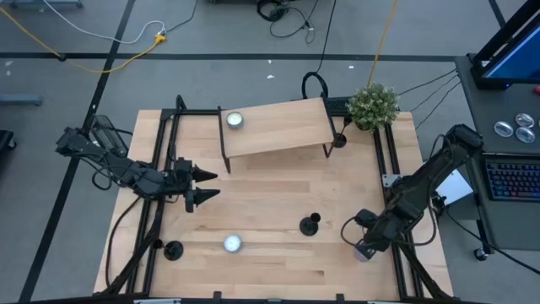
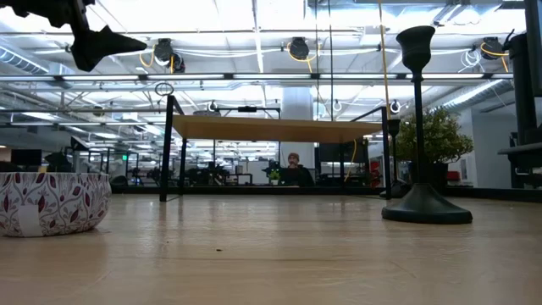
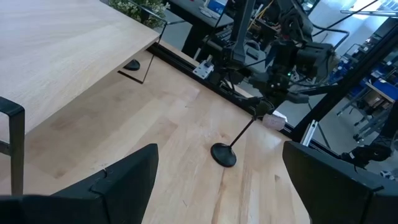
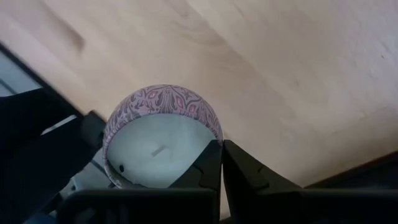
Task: Pick & Place candle stick holders
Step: Put the pink patterned scented candle on the shelf
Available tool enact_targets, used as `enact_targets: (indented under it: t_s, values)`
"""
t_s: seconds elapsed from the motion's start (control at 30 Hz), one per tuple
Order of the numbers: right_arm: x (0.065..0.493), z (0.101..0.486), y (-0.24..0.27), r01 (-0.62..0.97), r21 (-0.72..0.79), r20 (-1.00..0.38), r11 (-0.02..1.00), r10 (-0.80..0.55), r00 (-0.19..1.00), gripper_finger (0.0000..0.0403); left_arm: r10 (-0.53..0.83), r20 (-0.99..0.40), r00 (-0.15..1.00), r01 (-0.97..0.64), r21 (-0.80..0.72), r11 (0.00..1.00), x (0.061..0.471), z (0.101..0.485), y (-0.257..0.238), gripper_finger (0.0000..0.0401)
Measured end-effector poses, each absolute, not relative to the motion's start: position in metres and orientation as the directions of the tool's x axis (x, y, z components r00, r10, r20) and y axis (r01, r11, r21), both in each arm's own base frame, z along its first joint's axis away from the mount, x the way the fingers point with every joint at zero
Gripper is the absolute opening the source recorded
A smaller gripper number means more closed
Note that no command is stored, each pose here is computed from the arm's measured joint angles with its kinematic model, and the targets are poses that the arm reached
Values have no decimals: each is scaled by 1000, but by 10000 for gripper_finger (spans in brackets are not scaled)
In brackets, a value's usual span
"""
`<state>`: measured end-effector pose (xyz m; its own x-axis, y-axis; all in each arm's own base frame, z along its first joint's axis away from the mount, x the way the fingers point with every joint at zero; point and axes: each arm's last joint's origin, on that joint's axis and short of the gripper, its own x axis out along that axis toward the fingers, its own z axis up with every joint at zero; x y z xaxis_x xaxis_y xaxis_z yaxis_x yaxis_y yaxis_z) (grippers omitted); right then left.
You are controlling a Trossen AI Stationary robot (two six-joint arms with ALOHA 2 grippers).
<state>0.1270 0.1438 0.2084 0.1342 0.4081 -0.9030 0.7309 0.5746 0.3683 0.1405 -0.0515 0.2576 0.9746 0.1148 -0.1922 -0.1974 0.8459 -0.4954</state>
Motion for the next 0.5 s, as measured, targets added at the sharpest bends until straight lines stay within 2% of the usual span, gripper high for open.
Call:
enact_targets:
  t_s: [0.2, 0.5]
  values:
    - [127, 240, 143, 725, 343, -919, 597, 372, 128, 0, 112, -175, 978, -187, -505, 843, 141, 259, -52, 351]
    - [138, 295, 128, 698, 371, -929, 612, 233, 289, 0, 105, -89, 990, -135, -472, 871, 150, 267, -56, 351]
